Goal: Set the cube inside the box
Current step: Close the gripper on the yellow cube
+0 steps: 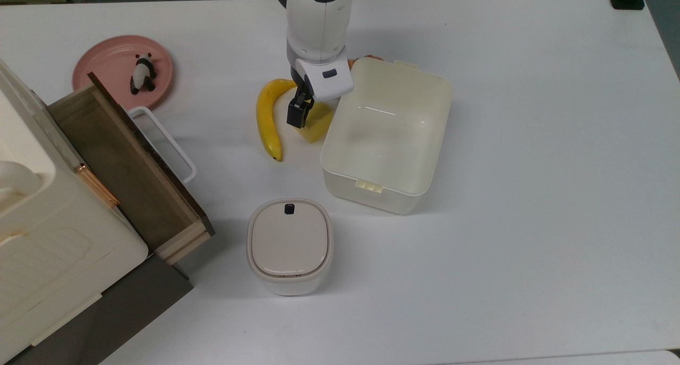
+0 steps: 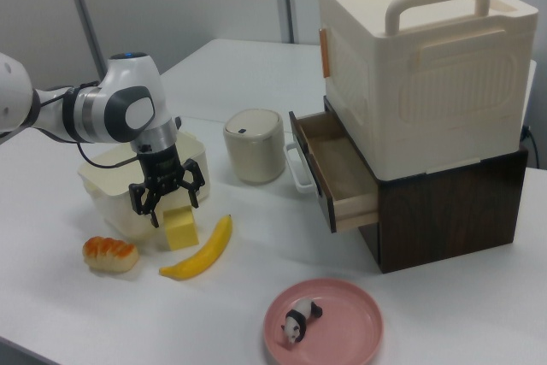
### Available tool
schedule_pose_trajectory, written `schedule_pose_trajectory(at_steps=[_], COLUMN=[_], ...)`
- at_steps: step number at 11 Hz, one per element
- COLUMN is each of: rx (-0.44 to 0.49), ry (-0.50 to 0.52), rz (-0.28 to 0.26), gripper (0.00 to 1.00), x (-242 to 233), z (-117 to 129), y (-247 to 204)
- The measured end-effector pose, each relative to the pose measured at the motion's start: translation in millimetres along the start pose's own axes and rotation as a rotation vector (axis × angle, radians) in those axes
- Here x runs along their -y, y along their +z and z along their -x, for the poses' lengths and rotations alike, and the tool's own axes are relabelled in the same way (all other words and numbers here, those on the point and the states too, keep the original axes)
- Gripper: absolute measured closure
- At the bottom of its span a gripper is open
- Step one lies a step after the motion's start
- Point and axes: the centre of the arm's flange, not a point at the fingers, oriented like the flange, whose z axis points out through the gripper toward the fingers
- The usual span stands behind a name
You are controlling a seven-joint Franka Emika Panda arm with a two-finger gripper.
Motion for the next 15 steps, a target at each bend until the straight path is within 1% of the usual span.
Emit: schedule_pose_trajectory(at_steps=[3,9,13,14,15], rx=[0.000,0.013,0.034,0.044,0.061], ry=[-0.001,-0.012,-0.027,-0.035,-0.048], rz=[0.000,-0.020,-0.021,-0.018,-0.010], gripper=[0.00,0.00,0.00,0.06,0.08], x=[-0.9,-5.3,-5.2,-5.6,-6.1], z=[-1.0,-10.6,-12.5,-12.4,-11.9], y=[0.6,17.2,24.4,26.2,27.3])
